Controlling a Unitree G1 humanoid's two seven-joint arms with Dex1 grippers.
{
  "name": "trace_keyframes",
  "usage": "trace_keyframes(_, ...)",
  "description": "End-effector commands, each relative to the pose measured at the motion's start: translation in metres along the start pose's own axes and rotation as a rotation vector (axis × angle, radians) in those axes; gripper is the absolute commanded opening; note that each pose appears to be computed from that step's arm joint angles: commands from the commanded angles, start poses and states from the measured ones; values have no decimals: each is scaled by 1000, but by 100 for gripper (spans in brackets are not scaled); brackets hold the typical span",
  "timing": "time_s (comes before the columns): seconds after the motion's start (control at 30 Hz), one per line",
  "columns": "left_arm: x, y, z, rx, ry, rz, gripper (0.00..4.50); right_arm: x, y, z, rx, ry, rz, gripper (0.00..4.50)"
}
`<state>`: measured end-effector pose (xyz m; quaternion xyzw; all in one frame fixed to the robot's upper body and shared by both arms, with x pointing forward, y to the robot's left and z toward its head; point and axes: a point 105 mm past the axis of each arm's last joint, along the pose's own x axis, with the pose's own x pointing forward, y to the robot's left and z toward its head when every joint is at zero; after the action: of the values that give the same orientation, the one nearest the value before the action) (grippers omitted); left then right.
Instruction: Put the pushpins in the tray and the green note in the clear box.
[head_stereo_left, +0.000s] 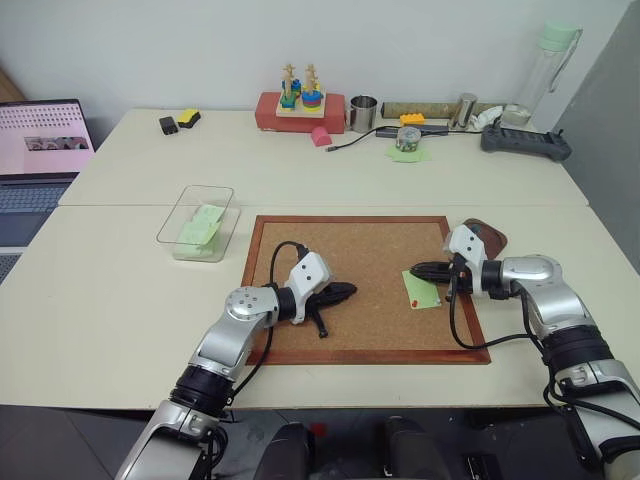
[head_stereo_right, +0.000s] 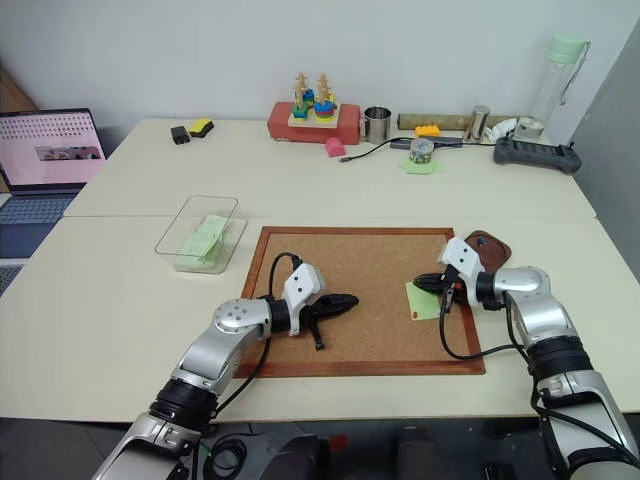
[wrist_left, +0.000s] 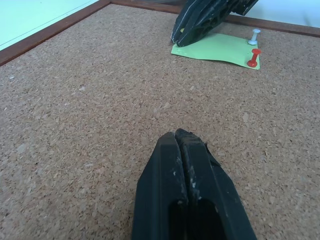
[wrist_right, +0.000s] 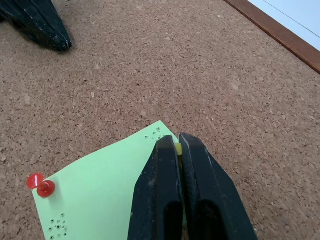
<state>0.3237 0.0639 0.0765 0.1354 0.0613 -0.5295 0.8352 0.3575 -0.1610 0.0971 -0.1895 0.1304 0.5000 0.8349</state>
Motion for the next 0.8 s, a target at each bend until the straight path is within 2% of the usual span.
trace_keyframes(0.03, 0, -3, -9, -6, 35, -2, 0, -10, -7, 31, -18, -99, -13, 6)
trace_keyframes(0.2, 0, -3, -10, -2, 43, -4, 0, -20, -14, 51, 32, -179, -48, 6)
trace_keyframes(0.37, -1, -4, -12, 0, 50, -13, 0, -31, -20, 58, 64, -207, -90, 6)
trace_keyframes(0.43, -1, -5, -13, 0, 51, -15, 0, -38, -34, 57, 50, -185, -194, 6)
trace_keyframes(0.57, -1, -5, -13, -1, 51, -15, 0, -60, -78, 41, 50, -108, -524, 6)
trace_keyframes(0.7, -2, -5, -13, 1, 51, -15, 0, -76, -101, 16, 105, -19, -720, 6)
trace_keyframes(0.8, -2, -4, -13, 4, 53, -17, 0, -80, -107, -1, 150, 30, -787, 6)
